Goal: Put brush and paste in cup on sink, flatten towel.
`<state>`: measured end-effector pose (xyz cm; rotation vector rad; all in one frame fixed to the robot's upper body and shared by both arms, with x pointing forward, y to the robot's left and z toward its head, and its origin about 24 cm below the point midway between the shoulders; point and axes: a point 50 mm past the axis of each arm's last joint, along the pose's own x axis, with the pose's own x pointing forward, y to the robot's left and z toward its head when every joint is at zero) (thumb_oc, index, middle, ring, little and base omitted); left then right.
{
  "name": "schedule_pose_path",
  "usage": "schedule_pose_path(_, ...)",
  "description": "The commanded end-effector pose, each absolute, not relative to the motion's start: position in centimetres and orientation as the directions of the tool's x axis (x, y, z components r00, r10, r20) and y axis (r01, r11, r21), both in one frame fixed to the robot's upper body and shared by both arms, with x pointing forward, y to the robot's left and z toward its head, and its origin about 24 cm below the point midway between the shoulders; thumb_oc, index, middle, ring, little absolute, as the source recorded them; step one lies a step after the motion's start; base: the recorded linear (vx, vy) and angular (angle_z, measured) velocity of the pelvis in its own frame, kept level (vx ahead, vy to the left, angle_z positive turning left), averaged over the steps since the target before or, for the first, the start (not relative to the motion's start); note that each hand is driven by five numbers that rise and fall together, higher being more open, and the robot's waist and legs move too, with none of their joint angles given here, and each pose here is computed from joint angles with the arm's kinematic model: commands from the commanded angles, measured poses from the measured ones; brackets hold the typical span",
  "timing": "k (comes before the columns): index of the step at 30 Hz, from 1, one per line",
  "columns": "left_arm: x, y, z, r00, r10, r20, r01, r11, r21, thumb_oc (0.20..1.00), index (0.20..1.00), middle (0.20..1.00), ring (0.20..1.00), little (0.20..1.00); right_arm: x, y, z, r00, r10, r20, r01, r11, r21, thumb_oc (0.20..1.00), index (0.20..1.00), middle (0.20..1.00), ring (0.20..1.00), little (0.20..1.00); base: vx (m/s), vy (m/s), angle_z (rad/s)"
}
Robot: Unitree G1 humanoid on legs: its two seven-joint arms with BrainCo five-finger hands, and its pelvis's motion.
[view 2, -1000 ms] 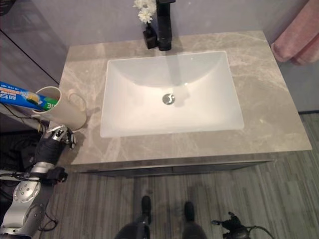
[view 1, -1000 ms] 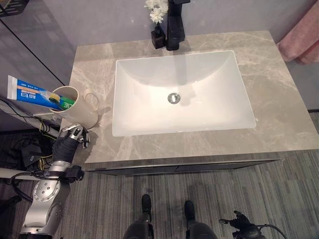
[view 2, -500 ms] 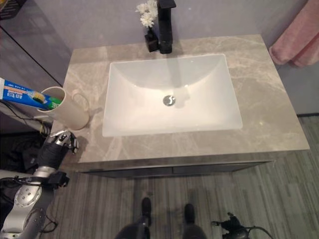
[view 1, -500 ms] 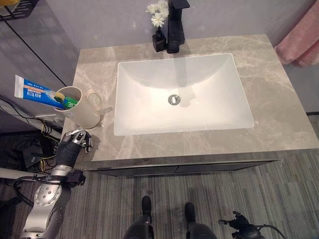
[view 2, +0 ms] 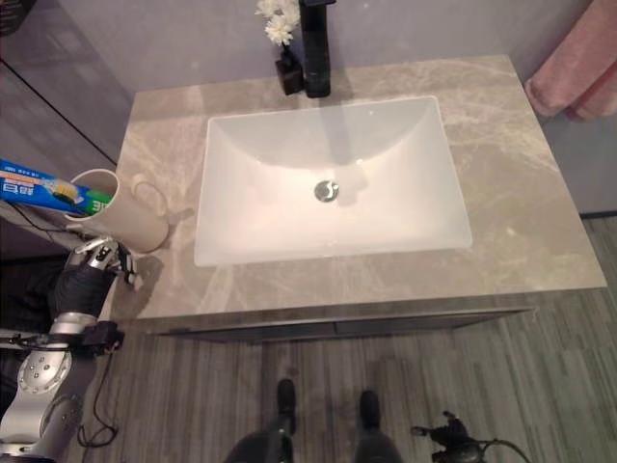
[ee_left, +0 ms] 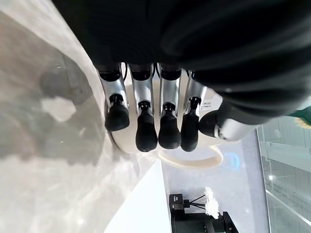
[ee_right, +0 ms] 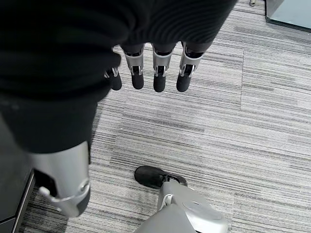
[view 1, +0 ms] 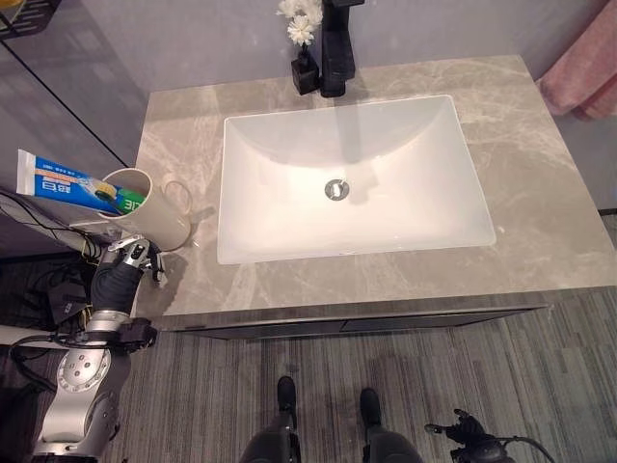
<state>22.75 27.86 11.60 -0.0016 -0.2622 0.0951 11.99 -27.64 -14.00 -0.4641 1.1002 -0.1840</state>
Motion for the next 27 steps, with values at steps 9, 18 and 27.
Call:
schedule_pose_path(9, 23.8, 29.7, 16.8, 0.865, 0.146, 0.48, -0.19, 0.981, 0.043, 0.2, 0.2, 0.2, 0.2, 0.2, 14.0, -27.7, -13.3, 0.505, -0.381, -0.775, -0.062, 0.879, -0.473, 1.0, 1.0, 1.0, 1.0, 1.0, 0.01, 0.003, -0.03)
schedule_pose_path(18, 24.7, 29.7, 17.7, 0.845, 0.162, 0.51, -0.211, 0.977, 0.04, 0.2, 0.2, 0.2, 0.2, 0.2, 15.2, -27.7, -12.7, 0.544, -0.385, -0.745, -0.036, 0.877, -0.479, 1.0, 1.0, 1.0, 1.0, 1.0, 0.01, 0.004, -0.02)
schedule_pose_path(27, 25.8, 29.6, 18.5, 0.832, 0.162, 0.53, -0.225, 0.973, 0.055, 0.2, 0.2, 0.2, 0.2, 0.2, 15.2, -27.1, -12.9, 0.554, -0.37, -0.745, -0.037, 0.884, -0.466, 1.0, 1.0, 1.0, 1.0, 1.0, 0.01, 0.01, 0.0)
